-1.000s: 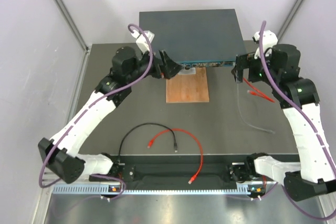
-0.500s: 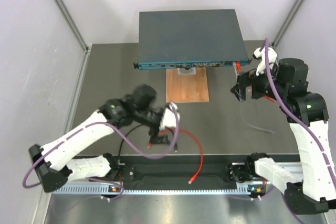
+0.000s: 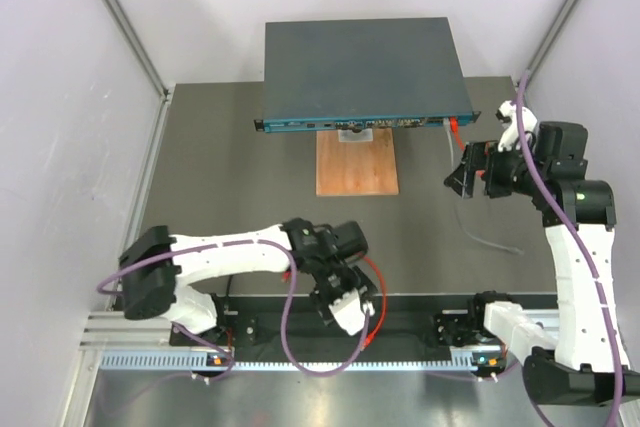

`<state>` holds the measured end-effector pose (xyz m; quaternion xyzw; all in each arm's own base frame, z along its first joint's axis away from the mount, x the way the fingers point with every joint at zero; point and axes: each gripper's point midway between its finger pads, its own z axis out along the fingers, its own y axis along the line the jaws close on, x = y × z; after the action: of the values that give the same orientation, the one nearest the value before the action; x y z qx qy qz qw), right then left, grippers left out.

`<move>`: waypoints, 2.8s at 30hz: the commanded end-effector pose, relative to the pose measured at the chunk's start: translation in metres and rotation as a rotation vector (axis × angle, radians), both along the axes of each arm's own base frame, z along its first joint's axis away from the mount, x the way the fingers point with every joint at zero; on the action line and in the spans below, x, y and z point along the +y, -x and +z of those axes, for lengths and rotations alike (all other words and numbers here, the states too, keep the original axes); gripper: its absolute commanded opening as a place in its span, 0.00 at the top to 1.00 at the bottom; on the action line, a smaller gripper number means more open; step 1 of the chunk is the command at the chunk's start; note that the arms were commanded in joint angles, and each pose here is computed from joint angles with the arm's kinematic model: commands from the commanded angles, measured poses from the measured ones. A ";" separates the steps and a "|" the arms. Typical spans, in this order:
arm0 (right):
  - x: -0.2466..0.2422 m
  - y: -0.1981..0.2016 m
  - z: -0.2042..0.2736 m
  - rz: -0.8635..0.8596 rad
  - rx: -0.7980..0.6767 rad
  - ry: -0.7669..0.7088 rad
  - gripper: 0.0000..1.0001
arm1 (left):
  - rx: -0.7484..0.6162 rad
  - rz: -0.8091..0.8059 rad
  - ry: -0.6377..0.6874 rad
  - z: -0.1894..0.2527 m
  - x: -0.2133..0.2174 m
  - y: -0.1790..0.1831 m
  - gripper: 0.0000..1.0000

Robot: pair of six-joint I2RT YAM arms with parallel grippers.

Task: Insert the plug into the switch port

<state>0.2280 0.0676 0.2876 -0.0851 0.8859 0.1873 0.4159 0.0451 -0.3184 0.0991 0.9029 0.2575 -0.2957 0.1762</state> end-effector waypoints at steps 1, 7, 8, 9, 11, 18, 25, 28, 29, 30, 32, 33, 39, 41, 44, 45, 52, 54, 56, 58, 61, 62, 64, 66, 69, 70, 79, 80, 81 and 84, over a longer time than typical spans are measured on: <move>0.003 -0.007 0.008 -0.042 -0.008 -0.123 0.00 | -0.039 -0.247 0.159 -0.003 -0.038 0.017 0.26; 0.000 -0.012 0.010 -0.058 -0.004 -0.141 0.00 | -0.042 -0.414 0.180 -0.023 -0.069 0.031 0.26; -0.001 -0.012 0.011 -0.063 -0.005 -0.140 0.00 | -0.044 -0.431 0.194 -0.022 -0.075 0.033 0.26; -0.001 -0.012 0.012 -0.060 -0.008 -0.141 0.00 | -0.039 -0.454 0.205 -0.023 -0.078 0.037 0.26; -0.001 -0.011 0.011 -0.063 -0.005 -0.145 0.00 | -0.034 -0.484 0.201 -0.030 -0.083 0.042 0.26; -0.001 -0.005 0.010 -0.060 -0.006 -0.145 0.00 | -0.094 -0.584 0.122 -0.074 -0.082 0.040 0.28; -0.002 -0.002 0.012 -0.055 -0.013 -0.135 0.00 | -0.117 -0.631 0.033 -0.089 -0.068 0.033 0.57; -0.002 -0.003 0.012 -0.052 -0.016 -0.132 0.00 | -0.116 -0.637 0.007 -0.087 -0.064 0.030 0.70; -0.003 -0.002 0.012 -0.054 -0.015 -0.130 0.00 | -0.113 -0.632 -0.014 -0.087 -0.059 0.029 0.73; -0.003 -0.003 0.013 -0.053 -0.017 -0.128 0.00 | -0.114 -0.623 -0.016 -0.085 -0.059 0.025 0.78; -0.004 -0.003 0.015 -0.052 -0.025 -0.126 0.00 | -0.117 -0.605 -0.009 -0.080 -0.058 0.019 0.87; -0.004 -0.003 0.018 -0.052 -0.034 -0.122 0.00 | -0.122 -0.572 0.007 -0.072 -0.059 0.010 0.89; -0.003 -0.007 0.032 -0.044 -0.072 -0.123 0.00 | -0.113 -0.330 0.124 -0.003 -0.072 -0.030 0.99; -0.004 -0.008 0.038 -0.043 -0.093 -0.116 0.00 | -0.117 -0.213 0.164 0.022 -0.078 -0.046 1.00; -0.005 -0.011 0.049 -0.037 -0.126 -0.104 0.00 | -0.099 0.020 0.223 0.071 -0.081 -0.075 1.00; -0.006 -0.012 0.056 -0.037 -0.146 -0.099 0.00 | -0.103 0.101 0.255 0.091 -0.079 -0.086 1.00; -0.005 -0.012 0.082 -0.012 -0.248 -0.083 0.00 | 0.037 0.808 0.456 0.199 -0.062 -0.154 1.00; 0.001 -0.010 0.089 0.022 -0.280 -0.102 0.00 | 0.088 1.024 0.506 0.218 -0.050 -0.171 1.00; 0.005 -0.009 0.094 0.042 -0.301 -0.126 0.00 | 0.139 1.239 0.528 0.228 -0.037 -0.187 1.00; 0.017 -0.003 0.098 0.095 -0.307 -0.175 0.00 | 0.177 1.371 0.558 0.238 -0.030 -0.196 1.00; 0.035 0.005 0.102 0.190 -0.319 -0.270 0.00 | 0.284 1.645 0.632 0.253 -0.013 -0.215 1.00; 0.040 0.008 0.097 0.212 -0.311 -0.300 0.00 | 0.376 1.727 0.648 0.256 -0.012 -0.216 1.00; 0.053 0.014 0.106 0.296 -0.344 -0.375 0.06 | 0.435 1.836 0.682 0.265 -0.005 -0.222 1.00; 0.060 0.016 0.105 0.323 -0.347 -0.431 0.10 | 0.529 1.892 0.701 0.273 -0.008 -0.223 1.00; 0.067 0.017 0.098 0.339 -0.333 -0.438 0.12 | 0.629 1.936 0.701 0.276 -0.014 -0.223 1.00; 0.077 0.023 0.097 0.379 -0.325 -0.435 0.12 | 0.650 1.942 0.690 0.275 -0.017 -0.222 1.00; 0.103 0.019 0.081 0.488 -0.351 -0.253 0.17 | 0.778 1.967 0.614 0.263 -0.053 -0.217 1.00; 0.103 0.010 0.078 0.474 -0.357 -0.237 0.18 | 0.787 1.962 0.598 0.260 -0.060 -0.215 1.00; 0.105 0.008 0.078 0.478 -0.362 -0.237 0.21 | 0.801 1.955 0.614 0.266 -0.063 -0.217 1.00; 0.115 0.000 0.076 0.489 -0.359 -0.257 0.25 | 0.829 1.946 0.609 0.269 -0.077 -0.217 1.00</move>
<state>0.2122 0.1787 0.3451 -0.2573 0.7467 0.3948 0.4694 0.2632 -0.3842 0.3306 0.0917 0.8366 -0.3165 0.4377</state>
